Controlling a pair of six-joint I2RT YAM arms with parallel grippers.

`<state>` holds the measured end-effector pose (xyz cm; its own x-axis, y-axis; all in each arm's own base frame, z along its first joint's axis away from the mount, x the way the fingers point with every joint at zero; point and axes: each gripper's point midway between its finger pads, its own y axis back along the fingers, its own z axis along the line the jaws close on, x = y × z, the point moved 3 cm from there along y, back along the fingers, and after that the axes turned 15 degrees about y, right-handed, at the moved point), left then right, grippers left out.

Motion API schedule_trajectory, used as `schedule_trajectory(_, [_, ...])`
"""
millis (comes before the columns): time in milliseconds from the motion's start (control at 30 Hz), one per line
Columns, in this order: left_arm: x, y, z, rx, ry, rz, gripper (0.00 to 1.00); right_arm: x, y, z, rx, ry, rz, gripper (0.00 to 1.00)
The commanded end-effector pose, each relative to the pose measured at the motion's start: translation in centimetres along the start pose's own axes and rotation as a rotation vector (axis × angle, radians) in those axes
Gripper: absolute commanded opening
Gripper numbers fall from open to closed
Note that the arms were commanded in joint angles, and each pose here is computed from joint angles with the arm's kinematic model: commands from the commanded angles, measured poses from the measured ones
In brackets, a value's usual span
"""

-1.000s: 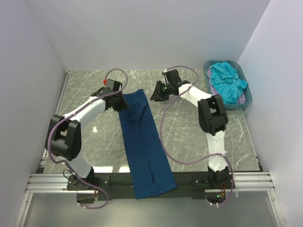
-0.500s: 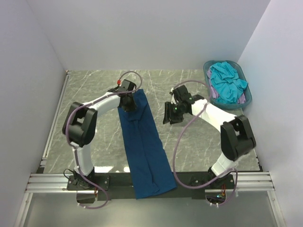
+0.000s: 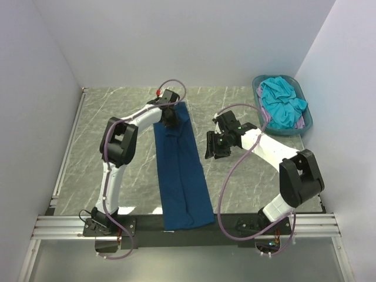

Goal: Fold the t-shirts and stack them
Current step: Fold the tshirt

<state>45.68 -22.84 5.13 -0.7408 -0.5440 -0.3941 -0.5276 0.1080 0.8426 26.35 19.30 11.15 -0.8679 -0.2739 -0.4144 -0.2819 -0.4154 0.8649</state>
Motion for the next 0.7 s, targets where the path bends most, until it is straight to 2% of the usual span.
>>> schedule_trajectory(0, [-0.5, -4.1, -0.3, -0.036, 0.013, -0.009, 0.21, -1.0, -1.2, -0.3, 0.021, 0.034, -0.008, 0.55])
schedule_trajectory(167, [-4.0, -6.6, -3.3, 0.033, 0.074, -0.055, 0.22, -1.6, -2.5, -0.8, 0.042, 0.043, 0.003, 0.55])
schedule_trajectory(333, [-7.0, -6.4, -5.6, 0.168, 0.134, -0.08, 0.25, -1.8, -2.6, -0.9, 0.055, 0.05, -0.005, 0.55])
schedule_trajectory(433, [-8.6, -3.3, -7.0, 0.228, 0.129, -0.119, 0.26, -1.8, -1.8, -0.6, 0.071, 0.062, -0.016, 0.55])
schedule_trajectory(667, [-11.0, 9.1, -7.3, 0.296, 0.036, -0.244, 0.28, -1.0, -0.3, 0.6, 0.051, 0.085, -0.037, 0.56])
